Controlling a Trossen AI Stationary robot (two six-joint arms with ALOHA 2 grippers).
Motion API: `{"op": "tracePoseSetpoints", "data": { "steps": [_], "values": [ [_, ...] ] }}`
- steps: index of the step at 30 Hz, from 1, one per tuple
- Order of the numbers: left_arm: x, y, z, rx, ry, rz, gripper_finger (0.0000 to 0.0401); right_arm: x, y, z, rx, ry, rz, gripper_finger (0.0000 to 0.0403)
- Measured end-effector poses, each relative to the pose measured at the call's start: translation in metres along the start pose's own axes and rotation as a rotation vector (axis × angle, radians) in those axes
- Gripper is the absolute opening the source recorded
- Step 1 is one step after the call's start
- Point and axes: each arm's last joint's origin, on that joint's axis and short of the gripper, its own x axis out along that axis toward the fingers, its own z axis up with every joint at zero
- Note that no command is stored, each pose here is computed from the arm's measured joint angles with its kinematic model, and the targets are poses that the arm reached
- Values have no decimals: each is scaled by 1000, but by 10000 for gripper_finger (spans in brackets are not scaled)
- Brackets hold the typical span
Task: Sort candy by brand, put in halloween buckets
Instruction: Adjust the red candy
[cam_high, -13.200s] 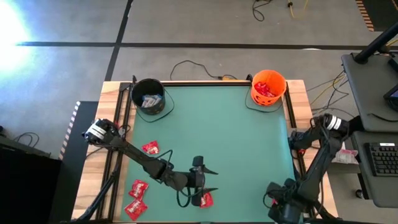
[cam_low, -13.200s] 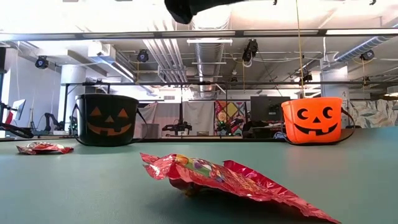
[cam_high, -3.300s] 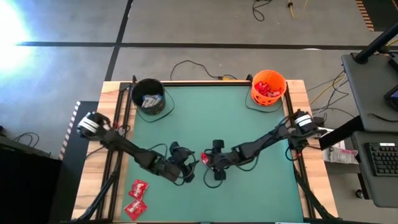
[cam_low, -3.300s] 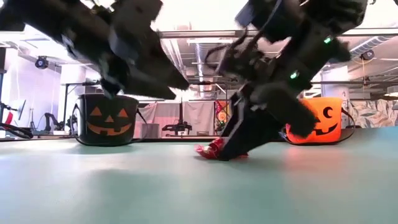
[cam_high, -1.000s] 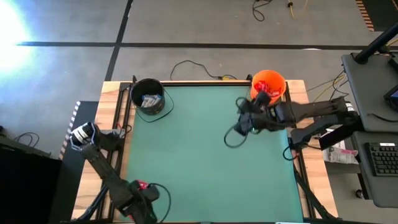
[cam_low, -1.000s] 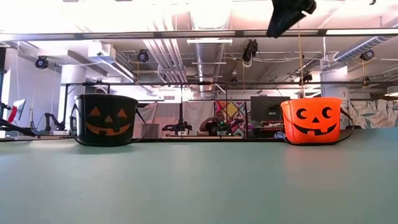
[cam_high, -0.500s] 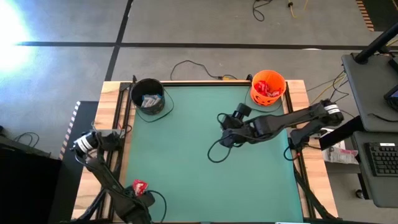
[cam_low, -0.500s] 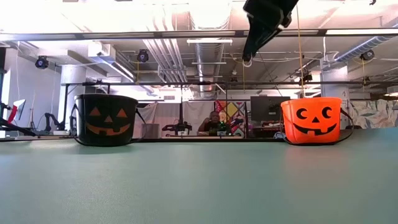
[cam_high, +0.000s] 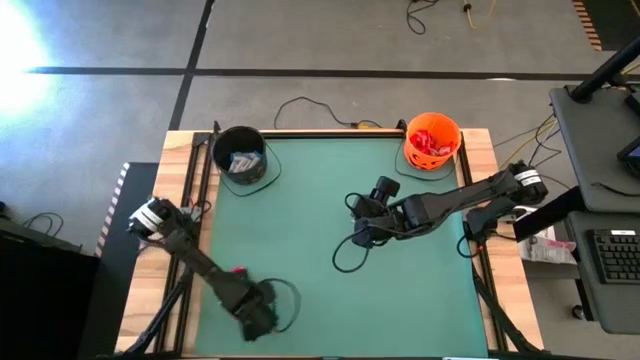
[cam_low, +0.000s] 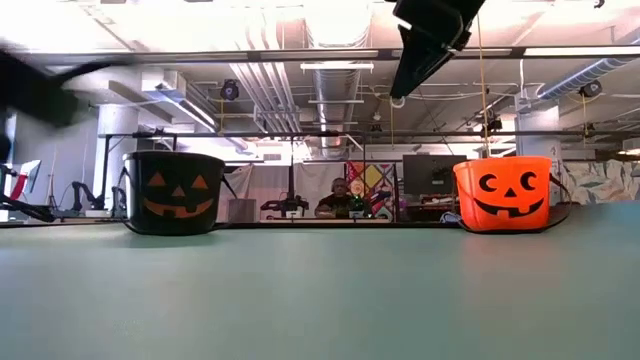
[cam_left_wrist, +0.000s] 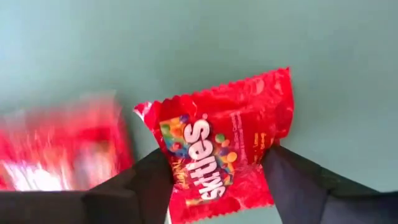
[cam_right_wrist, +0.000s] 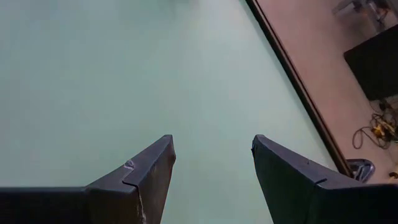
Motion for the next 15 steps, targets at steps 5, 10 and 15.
{"op": "tracePoseSetpoints", "data": {
  "steps": [5,10,15],
  "values": [
    [-21,-1,57,92,-465,85,193,-4,3,-1,22,3,32,209],
    [-55,-3,72,165,-498,145,204,-7,8,-4,11,27,91,209],
    [-64,4,44,140,-238,245,232,-11,12,-8,6,53,125,209]
  ]
}}
